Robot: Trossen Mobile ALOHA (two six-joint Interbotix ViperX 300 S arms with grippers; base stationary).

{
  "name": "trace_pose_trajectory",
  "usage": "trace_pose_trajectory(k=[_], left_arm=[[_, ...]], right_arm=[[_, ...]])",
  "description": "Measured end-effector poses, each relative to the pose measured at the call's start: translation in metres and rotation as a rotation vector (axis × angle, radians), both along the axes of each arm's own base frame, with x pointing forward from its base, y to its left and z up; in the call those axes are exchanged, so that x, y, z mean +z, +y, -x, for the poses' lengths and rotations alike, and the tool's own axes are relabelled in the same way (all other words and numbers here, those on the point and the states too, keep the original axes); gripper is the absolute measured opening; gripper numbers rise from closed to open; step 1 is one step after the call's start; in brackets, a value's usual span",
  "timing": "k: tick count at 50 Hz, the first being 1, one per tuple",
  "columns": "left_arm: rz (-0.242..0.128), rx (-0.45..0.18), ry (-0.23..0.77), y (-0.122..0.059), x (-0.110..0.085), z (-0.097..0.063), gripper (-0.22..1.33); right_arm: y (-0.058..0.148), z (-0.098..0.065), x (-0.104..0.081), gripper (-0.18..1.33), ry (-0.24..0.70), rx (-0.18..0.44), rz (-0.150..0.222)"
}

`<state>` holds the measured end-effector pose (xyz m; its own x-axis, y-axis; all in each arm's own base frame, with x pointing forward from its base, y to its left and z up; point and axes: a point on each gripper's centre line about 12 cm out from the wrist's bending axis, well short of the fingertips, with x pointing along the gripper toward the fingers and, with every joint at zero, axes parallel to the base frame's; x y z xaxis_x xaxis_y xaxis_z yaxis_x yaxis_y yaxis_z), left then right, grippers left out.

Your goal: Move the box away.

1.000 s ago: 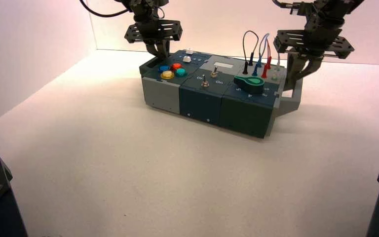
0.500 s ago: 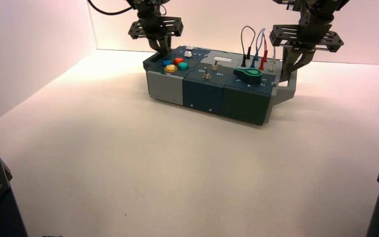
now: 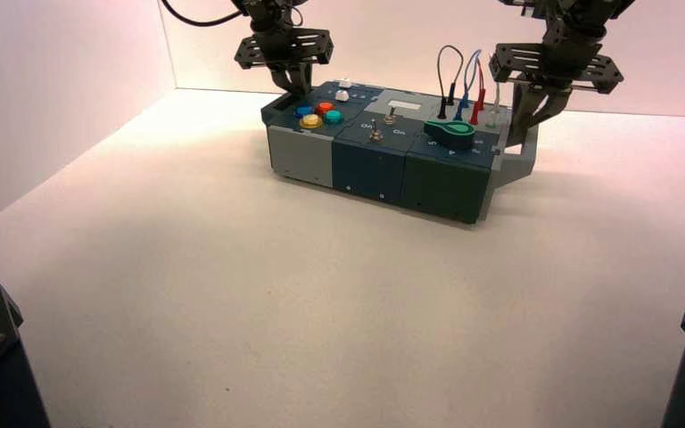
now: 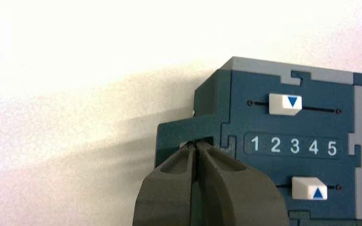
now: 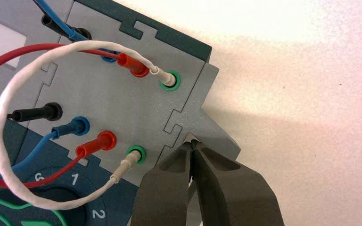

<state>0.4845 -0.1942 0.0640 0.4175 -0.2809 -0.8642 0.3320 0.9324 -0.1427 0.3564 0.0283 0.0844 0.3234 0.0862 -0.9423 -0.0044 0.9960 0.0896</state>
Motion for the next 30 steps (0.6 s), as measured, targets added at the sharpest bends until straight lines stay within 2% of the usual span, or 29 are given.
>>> trace_pose_trajectory(k=[10,15,16,22,30], left_arm=[[-0.003,0.005,-0.022,0.006,0.007,0.014,-0.16],[-0.012,-0.004,-0.045,0.009,0.018,0.018,-0.16],[-0.012,-0.002,-0.062,0.012,0.026,0.017,-0.16],[-0.004,0.006,-0.095,0.017,0.042,0.015,-0.16],[0.005,0.002,-0.126,0.016,0.059,0.017,-0.16]], right_arm=[[-0.001,0.018,0.009,-0.15,-0.005,0.006,0.001],[-0.002,0.025,0.013,-0.14,0.000,0.012,0.003],[-0.003,0.026,0.014,-0.14,0.003,0.009,0.002],[-0.003,0.027,0.020,-0.14,-0.008,0.015,0.005],[0.002,0.029,0.040,-0.14,-0.046,0.035,0.001]])
